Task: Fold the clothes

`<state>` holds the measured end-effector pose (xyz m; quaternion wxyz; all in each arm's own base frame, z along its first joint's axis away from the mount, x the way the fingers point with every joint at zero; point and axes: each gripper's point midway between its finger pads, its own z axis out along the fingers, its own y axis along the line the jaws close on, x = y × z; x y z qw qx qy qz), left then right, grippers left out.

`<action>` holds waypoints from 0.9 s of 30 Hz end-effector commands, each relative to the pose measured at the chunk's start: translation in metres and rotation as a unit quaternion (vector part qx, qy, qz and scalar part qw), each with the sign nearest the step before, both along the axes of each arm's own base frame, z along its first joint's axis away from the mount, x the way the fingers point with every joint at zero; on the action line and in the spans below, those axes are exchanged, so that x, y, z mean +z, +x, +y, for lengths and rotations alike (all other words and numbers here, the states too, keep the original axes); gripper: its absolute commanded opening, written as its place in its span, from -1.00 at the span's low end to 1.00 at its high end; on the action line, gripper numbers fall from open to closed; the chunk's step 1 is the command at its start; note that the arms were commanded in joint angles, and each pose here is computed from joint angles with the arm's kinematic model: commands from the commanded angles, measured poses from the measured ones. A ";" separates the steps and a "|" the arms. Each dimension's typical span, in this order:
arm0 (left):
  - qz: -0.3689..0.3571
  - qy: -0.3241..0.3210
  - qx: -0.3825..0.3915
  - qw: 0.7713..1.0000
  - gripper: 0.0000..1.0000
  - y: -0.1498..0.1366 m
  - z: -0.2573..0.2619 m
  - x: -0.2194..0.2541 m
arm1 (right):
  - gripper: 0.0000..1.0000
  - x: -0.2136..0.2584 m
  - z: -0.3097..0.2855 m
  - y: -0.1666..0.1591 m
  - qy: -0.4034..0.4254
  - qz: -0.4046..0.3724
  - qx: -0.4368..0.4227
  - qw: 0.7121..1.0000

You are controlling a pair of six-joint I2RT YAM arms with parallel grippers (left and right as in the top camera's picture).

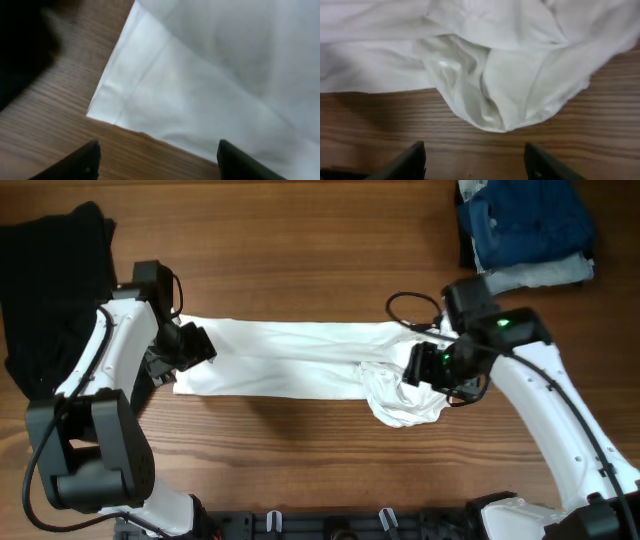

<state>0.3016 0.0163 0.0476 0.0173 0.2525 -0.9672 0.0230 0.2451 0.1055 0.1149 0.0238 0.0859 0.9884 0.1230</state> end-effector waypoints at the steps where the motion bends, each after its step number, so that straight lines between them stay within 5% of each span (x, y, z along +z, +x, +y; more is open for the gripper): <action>1: -0.012 -0.005 0.012 1.000 0.43 0.000 -0.003 -0.013 | 0.18 -0.024 0.018 -0.013 -0.004 0.004 0.013 1.000; 6: -0.009 -0.005 0.013 1.000 0.40 -0.007 -0.003 -0.027 | -0.08 -0.054 0.019 -0.047 -0.030 0.055 -0.006 0.998; 10: -0.011 -0.004 0.012 1.000 0.40 -0.007 -0.003 -0.027 | -0.08 -0.054 0.031 -0.055 -0.028 0.056 0.022 0.998; 17: -0.023 -0.004 0.012 1.000 0.42 -0.001 -0.003 -0.027 | -0.06 -0.075 0.019 -0.031 -0.080 -0.005 0.021 0.997; 27: -0.023 -0.004 0.012 1.000 0.43 -0.001 -0.003 -0.027 | -0.04 -0.108 0.031 -0.026 -0.069 -0.003 0.141 0.988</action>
